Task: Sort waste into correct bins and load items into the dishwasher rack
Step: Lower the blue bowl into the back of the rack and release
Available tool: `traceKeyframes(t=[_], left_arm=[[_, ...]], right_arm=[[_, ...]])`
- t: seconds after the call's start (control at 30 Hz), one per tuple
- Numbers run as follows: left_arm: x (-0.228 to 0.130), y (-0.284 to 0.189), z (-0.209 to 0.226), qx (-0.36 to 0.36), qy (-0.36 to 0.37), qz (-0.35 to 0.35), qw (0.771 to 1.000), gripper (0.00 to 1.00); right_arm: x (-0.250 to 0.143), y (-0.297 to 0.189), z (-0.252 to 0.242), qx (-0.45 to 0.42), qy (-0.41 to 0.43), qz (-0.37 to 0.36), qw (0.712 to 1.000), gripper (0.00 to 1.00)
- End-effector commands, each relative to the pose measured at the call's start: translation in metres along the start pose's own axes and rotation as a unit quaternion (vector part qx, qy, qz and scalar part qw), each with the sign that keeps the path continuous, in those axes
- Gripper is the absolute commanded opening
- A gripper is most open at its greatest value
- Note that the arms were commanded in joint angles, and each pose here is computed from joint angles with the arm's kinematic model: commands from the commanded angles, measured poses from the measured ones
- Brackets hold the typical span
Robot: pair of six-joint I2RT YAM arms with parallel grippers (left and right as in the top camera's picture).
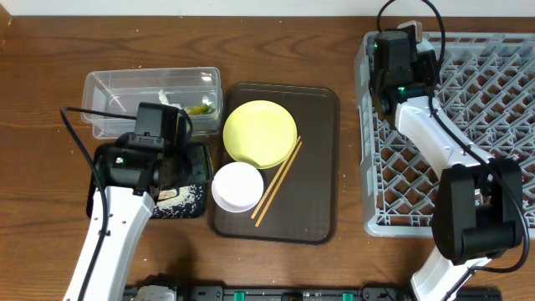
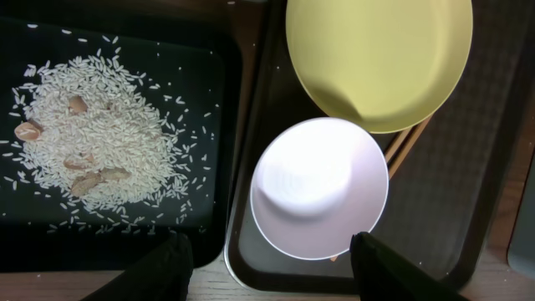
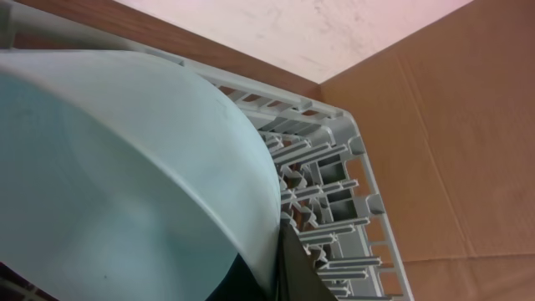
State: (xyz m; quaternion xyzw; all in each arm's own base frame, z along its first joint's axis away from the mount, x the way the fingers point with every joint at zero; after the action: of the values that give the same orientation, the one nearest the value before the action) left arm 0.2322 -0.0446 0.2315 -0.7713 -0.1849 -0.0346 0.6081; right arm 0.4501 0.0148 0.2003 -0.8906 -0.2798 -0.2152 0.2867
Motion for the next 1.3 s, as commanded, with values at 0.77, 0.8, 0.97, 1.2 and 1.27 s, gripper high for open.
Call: traceKeyframes(t=[0.77, 0.8, 0.97, 1.2, 1.27], left_arm=[[-0.002, 0.001, 0.003, 0.007, 0.002, 0.005, 1.0, 0.64], [-0.002, 0.001, 0.003, 0.007, 0.002, 0.004, 1.0, 0.63], [-0.002, 0.001, 0.003, 0.007, 0.002, 0.004, 1.0, 0.64], [-0.002, 0.001, 0.003, 0.007, 0.002, 0.004, 1.0, 0.64], [-0.002, 0.001, 0.003, 0.007, 0.002, 0.004, 1.0, 0.63]], right_arm=[[-0.003, 0.023, -0.006, 0.004, 0.086, -0.012, 0.996, 0.01], [-0.002, 0.023, -0.009, -0.006, 0.093, -0.013, 0.996, 0.01], [0.005, 0.024, -0.017, -0.03, 0.104, -0.029, 0.994, 0.01], [0.001, 0.025, -0.012, -0.019, 0.093, -0.022, 0.995, 0.01], [0.0, 0.026, -0.008, -0.011, 0.087, -0.02, 0.996, 0.01]])
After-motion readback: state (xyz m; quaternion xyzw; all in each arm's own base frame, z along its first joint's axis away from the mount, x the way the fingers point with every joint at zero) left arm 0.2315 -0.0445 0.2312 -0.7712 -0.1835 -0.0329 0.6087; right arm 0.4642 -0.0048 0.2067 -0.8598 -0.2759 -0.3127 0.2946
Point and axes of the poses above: each gripper's point midway between its finger pads, its own y axis out along the fingers, its own z axis along the line the jaws close on, x = y × z, the point moved 8 cm from there along -y, back along the fingers, and after that the axes turned 3 degrees about -y, right-handed, at the moved point
